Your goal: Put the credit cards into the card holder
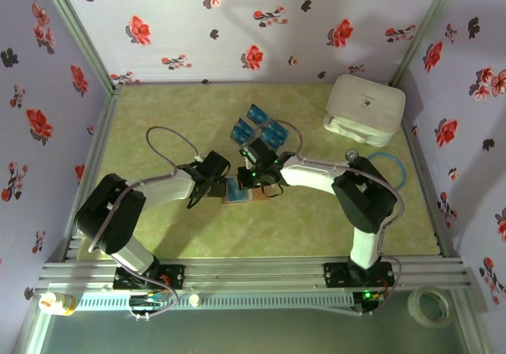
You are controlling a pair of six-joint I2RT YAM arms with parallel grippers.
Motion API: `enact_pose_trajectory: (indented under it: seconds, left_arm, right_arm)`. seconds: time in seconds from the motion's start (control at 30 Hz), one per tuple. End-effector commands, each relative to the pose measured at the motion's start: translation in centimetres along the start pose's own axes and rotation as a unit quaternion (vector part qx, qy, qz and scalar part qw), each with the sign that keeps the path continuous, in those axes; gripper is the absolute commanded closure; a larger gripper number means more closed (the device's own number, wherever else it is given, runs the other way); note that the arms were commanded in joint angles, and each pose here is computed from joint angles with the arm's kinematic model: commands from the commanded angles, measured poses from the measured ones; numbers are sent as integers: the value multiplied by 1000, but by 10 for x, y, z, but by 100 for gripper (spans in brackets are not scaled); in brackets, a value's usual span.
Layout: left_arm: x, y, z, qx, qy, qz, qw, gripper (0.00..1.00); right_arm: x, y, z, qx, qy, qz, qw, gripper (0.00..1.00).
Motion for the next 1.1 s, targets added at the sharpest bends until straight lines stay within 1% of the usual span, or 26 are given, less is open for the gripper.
enact_pose_trajectory:
  seconds: [0.0,0.27,0.5,1.07]
  left_arm:
    - [-2,8,15,-18,5,-9,1000,0]
    - [-1,7,21,-24,8,-3,1000,0]
    - [2,-1,18,-25,5,4,1000,0]
    - [8,-11,7,-9,-2,13,1000,0]
  right_arm:
    - [-3,12,-10,18,2,-18,1000,100]
    - [1,1,-27,35,-5,-8,999,100]
    - [6,-11,-32,37,-10,7,999,100]
    - [15,-23,-38,36,-22,23,999,100]
Point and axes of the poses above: each hand's point on the last joint's axis, 136 mm out from that joint toward the fingers, its own y axis back along the fingers, its own z axis along the line the jaws close on, x = y × z, the point moved 1 cm from there along y, back along the fingers, and after that the axes turned 12 degrees about -y, right-handed, at the moved point
